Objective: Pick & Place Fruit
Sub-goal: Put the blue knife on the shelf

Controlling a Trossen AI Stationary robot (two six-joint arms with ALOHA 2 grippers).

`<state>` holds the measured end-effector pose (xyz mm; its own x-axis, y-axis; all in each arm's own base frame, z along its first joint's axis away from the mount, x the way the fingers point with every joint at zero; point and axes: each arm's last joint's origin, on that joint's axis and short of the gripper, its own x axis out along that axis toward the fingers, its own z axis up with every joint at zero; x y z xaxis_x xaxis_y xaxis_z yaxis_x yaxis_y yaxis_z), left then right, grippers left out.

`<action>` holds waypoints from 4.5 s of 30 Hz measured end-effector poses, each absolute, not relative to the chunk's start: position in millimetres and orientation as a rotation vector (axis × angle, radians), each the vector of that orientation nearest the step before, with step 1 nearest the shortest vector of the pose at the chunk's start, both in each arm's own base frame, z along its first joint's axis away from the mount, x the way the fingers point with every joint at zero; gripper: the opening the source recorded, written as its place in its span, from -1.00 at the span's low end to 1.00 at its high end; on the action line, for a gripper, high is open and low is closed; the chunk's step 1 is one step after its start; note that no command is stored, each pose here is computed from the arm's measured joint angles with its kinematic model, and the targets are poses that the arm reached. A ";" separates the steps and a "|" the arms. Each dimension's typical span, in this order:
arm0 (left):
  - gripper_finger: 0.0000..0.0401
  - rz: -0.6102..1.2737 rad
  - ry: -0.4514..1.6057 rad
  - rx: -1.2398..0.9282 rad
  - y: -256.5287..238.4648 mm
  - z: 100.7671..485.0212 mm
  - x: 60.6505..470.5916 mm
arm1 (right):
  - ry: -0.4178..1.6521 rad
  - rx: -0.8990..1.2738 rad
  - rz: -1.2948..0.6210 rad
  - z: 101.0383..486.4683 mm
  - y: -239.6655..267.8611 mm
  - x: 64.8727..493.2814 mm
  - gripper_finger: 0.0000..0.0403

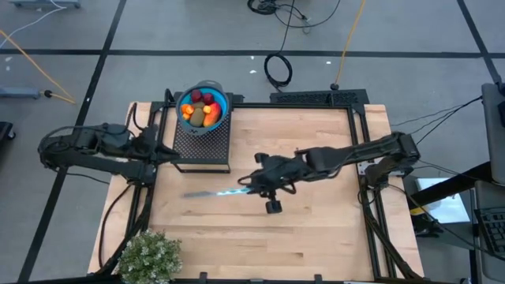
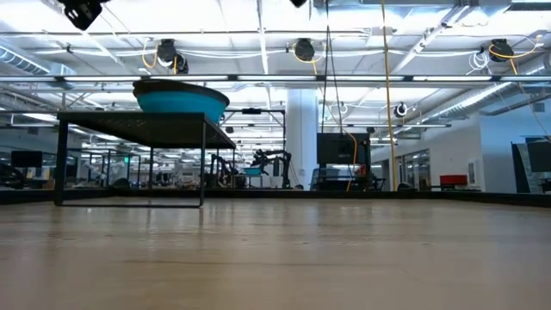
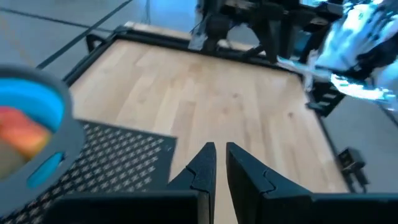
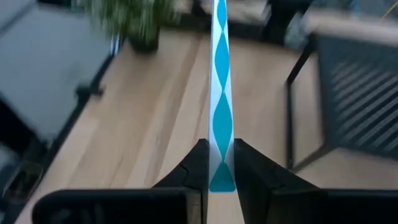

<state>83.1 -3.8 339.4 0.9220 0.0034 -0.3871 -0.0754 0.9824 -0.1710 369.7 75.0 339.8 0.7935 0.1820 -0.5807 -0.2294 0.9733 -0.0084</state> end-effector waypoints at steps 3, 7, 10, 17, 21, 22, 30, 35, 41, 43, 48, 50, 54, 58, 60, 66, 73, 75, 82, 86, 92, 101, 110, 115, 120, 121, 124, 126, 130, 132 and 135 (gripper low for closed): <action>-0.84 0.002 0.366 -0.186 -5.0 342.5 86.3 | 0.510 -0.081 0.183 352.7 71.7 362.4 -0.79; -0.84 -0.010 0.324 -0.189 -5.5 346.6 90.8 | 0.330 -0.080 0.118 360.5 65.7 355.0 -0.79; -0.84 -0.015 0.305 -0.185 -6.0 348.5 97.6 | 0.155 -0.060 0.070 360.8 59.7 351.6 -0.79; -0.83 -0.098 0.184 -0.114 -9.9 360.3 127.3 | -0.184 0.064 0.023 325.9 40.8 341.7 -0.79; -0.75 -0.130 0.144 -0.057 -12.2 362.0 149.5 | -0.258 0.110 -0.027 306.3 34.0 334.8 -0.79; -0.70 -0.130 0.142 -0.044 -12.6 361.3 155.5 | -0.260 0.112 -0.038 301.6 33.4 333.5 -0.79; -0.12 -0.129 0.023 0.054 -16.3 356.3 215.7 | -0.278 0.076 -0.040 297.8 32.6 331.0 -0.79; 0.20 -0.077 -0.085 0.049 -12.0 352.0 247.5 | -0.309 0.051 -0.044 301.2 32.4 329.6 -0.79; 0.35 -0.042 -0.182 -0.060 -3.5 350.8 264.6 | -0.303 0.018 -0.052 300.4 31.8 330.1 -0.79; 0.34 -0.049 -0.190 -0.079 -3.3 349.4 267.7 | -0.304 0.007 -0.059 300.5 30.2 330.2 -0.79; 0.29 -0.086 -0.221 -0.124 -4.2 346.9 275.3 | -0.306 0.000 -0.073 300.7 25.1 330.5 -0.79; 0.29 -0.103 -0.234 -0.134 -4.5 346.6 277.1 | -0.305 -0.001 -0.079 300.6 23.2 330.7 -0.79; 0.28 -0.101 -0.240 -0.136 -3.7 346.1 278.5 | -0.306 -0.002 -0.082 300.7 21.4 330.9 -0.79; 0.28 -0.092 -0.256 -0.158 0.0 347.9 277.8 | -0.302 -0.003 -0.081 300.4 21.5 331.0 -0.79; 0.28 -0.088 -0.262 -0.171 2.0 348.3 277.8 | -0.301 -0.003 -0.081 300.4 21.4 331.1 -0.79; 0.01 -0.101 -0.243 -0.171 4.8 343.5 282.1 | -0.300 -0.003 -0.080 300.4 21.5 331.1 -0.79; -0.63 -0.140 -0.267 -0.156 7.5 345.4 282.1 | -0.301 -0.003 -0.079 300.5 21.6 331.1 -0.79; -0.84 -0.141 -0.267 -0.142 9.6 345.5 281.9 | -0.301 0.004 -0.083 300.5 21.5 331.1 -0.79; -0.89 -0.143 -0.252 -0.160 13.2 344.1 282.2 | -0.282 -0.004 -0.097 299.0 21.1 331.6 -0.53; -0.91 -0.136 -0.211 -0.164 13.5 342.4 280.3 | -0.230 -0.004 -0.133 294.7 20.1 332.4 -0.33; -0.91 -0.072 -0.087 -0.147 12.9 347.8 256.3 | -0.090 0.032 -0.135 282.5 19.8 333.3 -0.19; -0.91 0.074 0.143 -0.168 13.3 347.8 207.0 | -0.006 0.067 -0.130 274.1 20.6 333.7 -0.25; -0.91 0.159 0.531 -0.159 14.2 350.1 194.7 | -0.024 0.035 -0.115 279.3 17.7 311.1 -0.89; -0.91 0.162 0.749 -0.104 14.9 351.2 201.6 | -0.047 0.098 -0.116 275.2 12.1 276.9 -0.96; -0.91 0.137 0.988 -0.027 16.0 340.8 215.9 | -0.138 0.127 -0.116 271.4 9.1 242.8 -0.99; -0.91 0.136 1.032 -0.010 16.4 338.3 218.4 | -0.165 0.131 -0.114 271.9 8.8 236.3 -0.99; -0.91 0.115 1.146 0.045 17.4 332.3 227.5 | -0.200 0.136 -0.127 267.1 7.4 219.9 -1.00; -0.91 0.092 1.240 0.079 18.8 327.8 232.3 | -0.206 0.139 -0.143 263.9 6.3 211.5 -1.00; -0.91 0.064 1.395 0.130 24.6 322.1 237.7 | -0.221 0.141 -0.141 260.9 5.8 200.5 -1.00; -0.91 0.041 1.460 0.150 28.7 318.6 238.6 | -0.220 0.141 -0.141 258.5 5.6 197.5 -1.00; -0.91 0.019 1.540 0.158 36.4 313.8 236.6 | -0.218 0.140 -0.141 255.5 5.4 194.2 -1.00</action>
